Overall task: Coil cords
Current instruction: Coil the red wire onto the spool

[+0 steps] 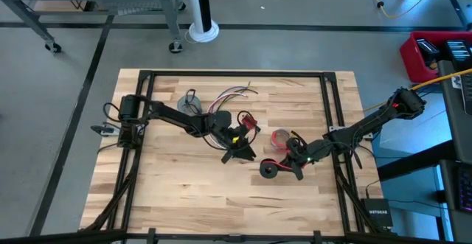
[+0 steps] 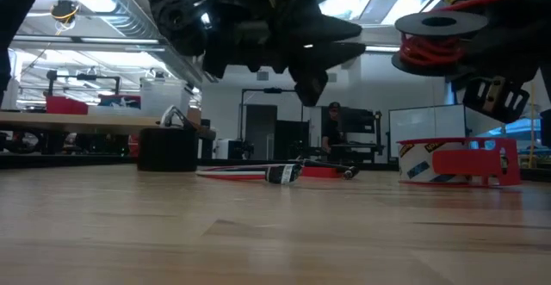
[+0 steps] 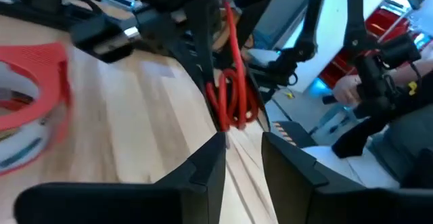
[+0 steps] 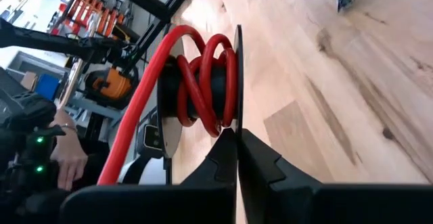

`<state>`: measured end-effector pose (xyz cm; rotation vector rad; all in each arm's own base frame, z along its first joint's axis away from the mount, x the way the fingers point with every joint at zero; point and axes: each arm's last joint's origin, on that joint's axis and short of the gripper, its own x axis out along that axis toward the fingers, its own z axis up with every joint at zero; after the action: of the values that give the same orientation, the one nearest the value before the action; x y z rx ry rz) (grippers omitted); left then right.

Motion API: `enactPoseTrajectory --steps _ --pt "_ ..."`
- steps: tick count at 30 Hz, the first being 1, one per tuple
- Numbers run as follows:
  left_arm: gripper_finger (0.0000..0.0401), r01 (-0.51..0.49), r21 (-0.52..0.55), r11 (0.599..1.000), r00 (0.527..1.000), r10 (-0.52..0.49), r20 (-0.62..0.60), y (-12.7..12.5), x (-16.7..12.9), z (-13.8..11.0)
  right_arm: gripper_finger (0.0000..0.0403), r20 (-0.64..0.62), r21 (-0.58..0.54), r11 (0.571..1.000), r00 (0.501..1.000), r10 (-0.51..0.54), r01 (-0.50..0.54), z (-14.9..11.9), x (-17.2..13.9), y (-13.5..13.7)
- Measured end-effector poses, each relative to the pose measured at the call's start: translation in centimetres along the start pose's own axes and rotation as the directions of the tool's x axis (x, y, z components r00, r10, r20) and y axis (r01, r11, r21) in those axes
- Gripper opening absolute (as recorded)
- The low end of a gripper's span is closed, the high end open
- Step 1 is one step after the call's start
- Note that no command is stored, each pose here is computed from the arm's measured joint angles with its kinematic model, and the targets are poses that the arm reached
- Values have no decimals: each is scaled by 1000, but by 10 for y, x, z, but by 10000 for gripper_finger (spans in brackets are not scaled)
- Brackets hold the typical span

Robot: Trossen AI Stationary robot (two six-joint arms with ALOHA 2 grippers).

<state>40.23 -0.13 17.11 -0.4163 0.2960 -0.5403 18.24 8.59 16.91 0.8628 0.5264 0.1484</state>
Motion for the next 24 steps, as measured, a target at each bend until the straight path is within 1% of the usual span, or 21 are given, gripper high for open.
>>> enactPoseTrajectory --steps 5,8,14,20,24 --pt "88 18 -20 1000 999 -19 -31 0 10 -15 3 -36 0 1000 999 23 -23 -1 0 1" --pt "88 48 -35 998 998 -49 -49 2 18 -21 3 -63 1 999 997 42 -42 -2 0 1" --pt "88 118 8 993 993 -118 -6 8 33 -15 3 -89 2 998 994 57 -57 -3 0 2" --pt "88 164 -3 986 986 -164 -11 16 44 -10 3 -140 5 996 986 89 -89 -4 0 2" --pt "88 202 4 979 979 -202 -15 18 51 -6 3 -150 -2 995 984 96 -97 -4 0 3"
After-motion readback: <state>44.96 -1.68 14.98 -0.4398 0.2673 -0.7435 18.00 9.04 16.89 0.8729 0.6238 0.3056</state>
